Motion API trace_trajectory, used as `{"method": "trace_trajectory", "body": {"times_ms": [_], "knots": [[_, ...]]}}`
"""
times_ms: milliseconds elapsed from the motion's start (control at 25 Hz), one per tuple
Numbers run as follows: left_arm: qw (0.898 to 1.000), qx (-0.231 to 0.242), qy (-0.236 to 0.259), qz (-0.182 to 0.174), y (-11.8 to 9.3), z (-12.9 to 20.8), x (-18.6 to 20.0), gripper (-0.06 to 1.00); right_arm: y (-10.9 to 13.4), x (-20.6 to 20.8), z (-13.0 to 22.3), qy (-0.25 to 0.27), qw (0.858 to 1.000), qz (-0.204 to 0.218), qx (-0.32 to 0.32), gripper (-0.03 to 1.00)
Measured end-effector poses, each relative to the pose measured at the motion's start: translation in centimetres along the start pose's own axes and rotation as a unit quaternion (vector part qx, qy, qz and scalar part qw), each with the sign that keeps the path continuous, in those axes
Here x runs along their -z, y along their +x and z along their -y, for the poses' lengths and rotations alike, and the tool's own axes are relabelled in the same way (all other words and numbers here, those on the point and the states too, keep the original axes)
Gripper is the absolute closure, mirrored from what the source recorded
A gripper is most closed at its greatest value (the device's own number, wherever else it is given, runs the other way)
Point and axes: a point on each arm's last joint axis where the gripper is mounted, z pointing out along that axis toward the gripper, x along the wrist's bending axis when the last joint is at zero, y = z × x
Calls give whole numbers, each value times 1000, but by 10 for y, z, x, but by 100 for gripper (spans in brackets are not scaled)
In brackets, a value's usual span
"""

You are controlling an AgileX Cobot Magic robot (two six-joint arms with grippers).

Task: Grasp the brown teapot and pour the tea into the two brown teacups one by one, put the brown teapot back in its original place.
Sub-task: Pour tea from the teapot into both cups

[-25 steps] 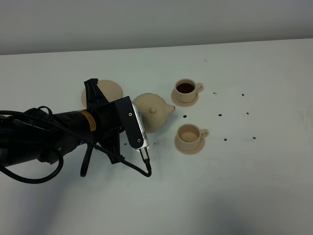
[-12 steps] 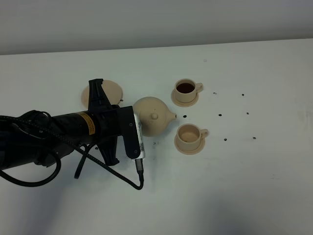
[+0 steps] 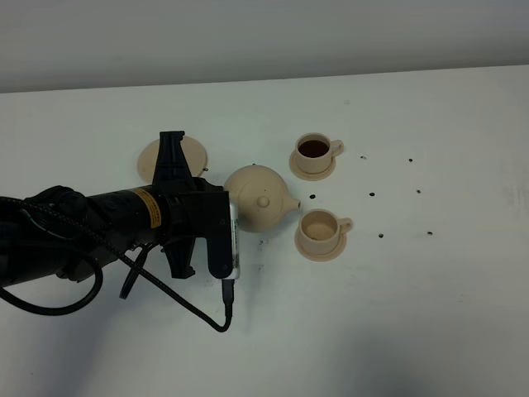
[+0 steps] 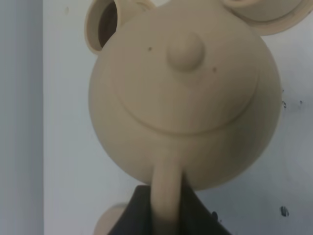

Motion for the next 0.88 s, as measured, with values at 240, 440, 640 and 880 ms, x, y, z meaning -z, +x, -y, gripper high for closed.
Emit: {"method": "trace_trajectory", "body": {"times_ms": [240, 440, 640, 880], "knots": [[1000, -11, 0, 6, 1, -2, -9, 86, 0, 0, 0, 0, 1000, 0, 0, 66], [999, -37, 0, 12, 2, -4, -16, 86, 0, 0, 0, 0, 1000, 0, 0, 66], [998, -54, 0, 15, 3, -4, -21, 86, 0, 0, 0, 0, 1000, 0, 0, 66], [998, -62, 0, 14, 8, -5, -28, 86, 0, 0, 0, 0, 1000, 0, 0, 66]]}}
